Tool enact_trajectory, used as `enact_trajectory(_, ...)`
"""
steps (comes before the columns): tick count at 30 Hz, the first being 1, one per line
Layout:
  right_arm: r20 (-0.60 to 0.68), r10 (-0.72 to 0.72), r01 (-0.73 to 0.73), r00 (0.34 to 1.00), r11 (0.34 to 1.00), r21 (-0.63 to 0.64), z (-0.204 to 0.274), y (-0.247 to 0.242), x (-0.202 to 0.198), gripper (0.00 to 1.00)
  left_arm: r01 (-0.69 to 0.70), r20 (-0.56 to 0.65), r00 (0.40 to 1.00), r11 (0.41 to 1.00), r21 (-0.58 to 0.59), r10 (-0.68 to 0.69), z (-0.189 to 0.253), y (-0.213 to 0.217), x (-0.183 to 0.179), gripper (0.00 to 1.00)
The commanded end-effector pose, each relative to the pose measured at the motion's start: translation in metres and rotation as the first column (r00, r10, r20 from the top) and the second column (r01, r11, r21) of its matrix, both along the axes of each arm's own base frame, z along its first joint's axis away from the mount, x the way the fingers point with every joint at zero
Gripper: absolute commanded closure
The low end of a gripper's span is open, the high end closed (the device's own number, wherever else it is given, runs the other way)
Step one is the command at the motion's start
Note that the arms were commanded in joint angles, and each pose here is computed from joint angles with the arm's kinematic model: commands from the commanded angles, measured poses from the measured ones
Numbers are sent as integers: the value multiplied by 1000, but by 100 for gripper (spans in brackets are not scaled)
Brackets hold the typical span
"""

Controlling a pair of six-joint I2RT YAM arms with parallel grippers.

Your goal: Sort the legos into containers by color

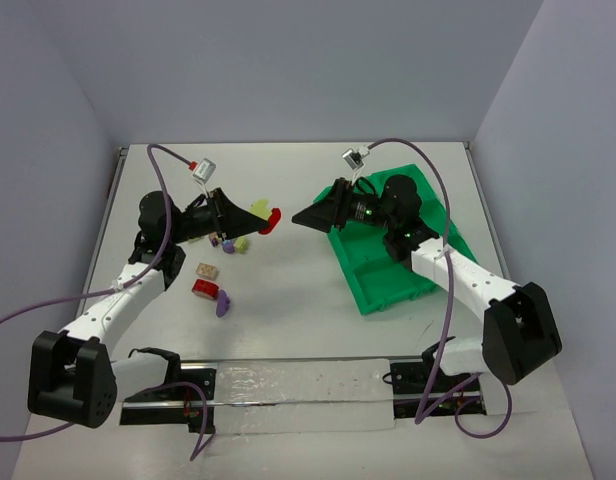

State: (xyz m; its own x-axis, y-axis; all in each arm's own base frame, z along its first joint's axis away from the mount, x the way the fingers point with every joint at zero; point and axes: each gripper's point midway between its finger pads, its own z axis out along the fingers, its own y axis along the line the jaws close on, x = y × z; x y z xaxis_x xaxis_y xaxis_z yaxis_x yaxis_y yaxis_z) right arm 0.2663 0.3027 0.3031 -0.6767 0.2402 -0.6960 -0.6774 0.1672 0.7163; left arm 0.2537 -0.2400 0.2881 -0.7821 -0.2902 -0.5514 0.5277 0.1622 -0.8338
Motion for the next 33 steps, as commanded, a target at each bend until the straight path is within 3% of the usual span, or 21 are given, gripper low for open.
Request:
enact_trajectory(1,19,79,-81,997,993,88,22,6,-9,18,59,141,989,997,-52,-51,32,0,-17,100)
enact_trajectory(20,59,241,-247,969,963,109,35,44,-30,27,56,136,989,997,-45,-49,26,1,-22,100)
enact_trajectory(26,52,261,-265,964,958,106,34,49,-29,42,52,149,988,997,-51,-44,28,2,-25,100)
enact_trajectory(33,37,261,-263,965,959,108,29,51,-27,40,63,165,985,997,-51,-53,29,3,-30,100)
